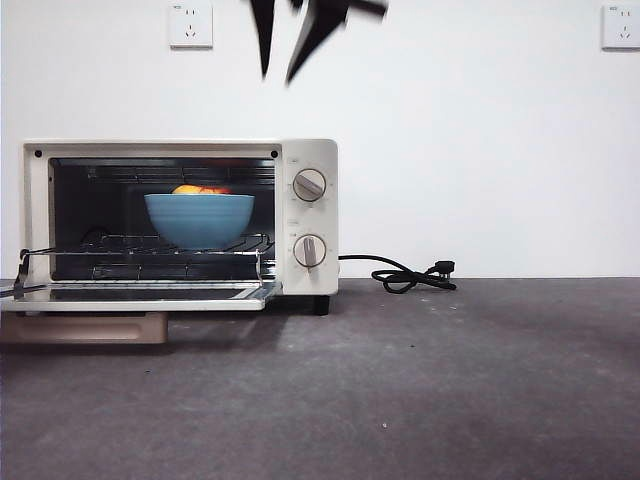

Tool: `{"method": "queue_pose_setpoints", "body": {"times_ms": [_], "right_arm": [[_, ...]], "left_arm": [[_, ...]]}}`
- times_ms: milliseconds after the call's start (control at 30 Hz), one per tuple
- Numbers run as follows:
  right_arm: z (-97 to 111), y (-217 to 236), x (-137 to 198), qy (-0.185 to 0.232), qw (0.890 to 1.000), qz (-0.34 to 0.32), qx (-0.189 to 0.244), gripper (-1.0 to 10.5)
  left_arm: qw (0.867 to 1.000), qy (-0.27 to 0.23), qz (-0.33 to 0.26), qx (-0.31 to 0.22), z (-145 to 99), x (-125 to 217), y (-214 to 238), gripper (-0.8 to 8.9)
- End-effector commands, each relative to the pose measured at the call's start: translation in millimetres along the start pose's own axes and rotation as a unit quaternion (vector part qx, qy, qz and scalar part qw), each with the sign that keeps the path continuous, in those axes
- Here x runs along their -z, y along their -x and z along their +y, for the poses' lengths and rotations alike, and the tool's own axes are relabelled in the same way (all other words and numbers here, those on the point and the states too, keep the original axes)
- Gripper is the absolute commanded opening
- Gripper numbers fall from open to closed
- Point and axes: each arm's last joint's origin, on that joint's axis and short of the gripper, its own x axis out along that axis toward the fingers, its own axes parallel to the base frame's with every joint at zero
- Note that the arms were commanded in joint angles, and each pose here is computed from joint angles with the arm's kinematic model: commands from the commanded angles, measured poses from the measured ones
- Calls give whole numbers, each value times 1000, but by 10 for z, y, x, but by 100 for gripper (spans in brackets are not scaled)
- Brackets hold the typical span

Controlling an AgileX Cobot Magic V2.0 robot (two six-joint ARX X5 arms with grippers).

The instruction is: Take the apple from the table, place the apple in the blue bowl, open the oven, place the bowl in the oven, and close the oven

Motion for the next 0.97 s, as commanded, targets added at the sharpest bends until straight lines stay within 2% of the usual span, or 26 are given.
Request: {"method": "queue_pose_setpoints", "body": {"times_ms": [33,200,400,533,733,967], "right_arm": [[-50,399,-13,44,999,-25,5,124],[-239,1118,12,58,995,-74,16,123],[-502,1856,174,79,989,-115,49,121],[-652,2298,285,85,983,-160,43,-14],[-870,2860,504,68,973,-218,30,-12],[-1059,3262,820,67,967,-245,-21,-12]], "left_arm": [[999,-8,6,-32,24,-75,-112,-9],[999,25,9,-38,120,-296,-362,-9],[995,90,24,31,346,-541,-716,-9],[990,139,29,16,598,-635,-938,-9],[969,236,72,-12,1025,-609,-1268,-9],[945,299,126,48,1300,-491,-1615,-9]]}}
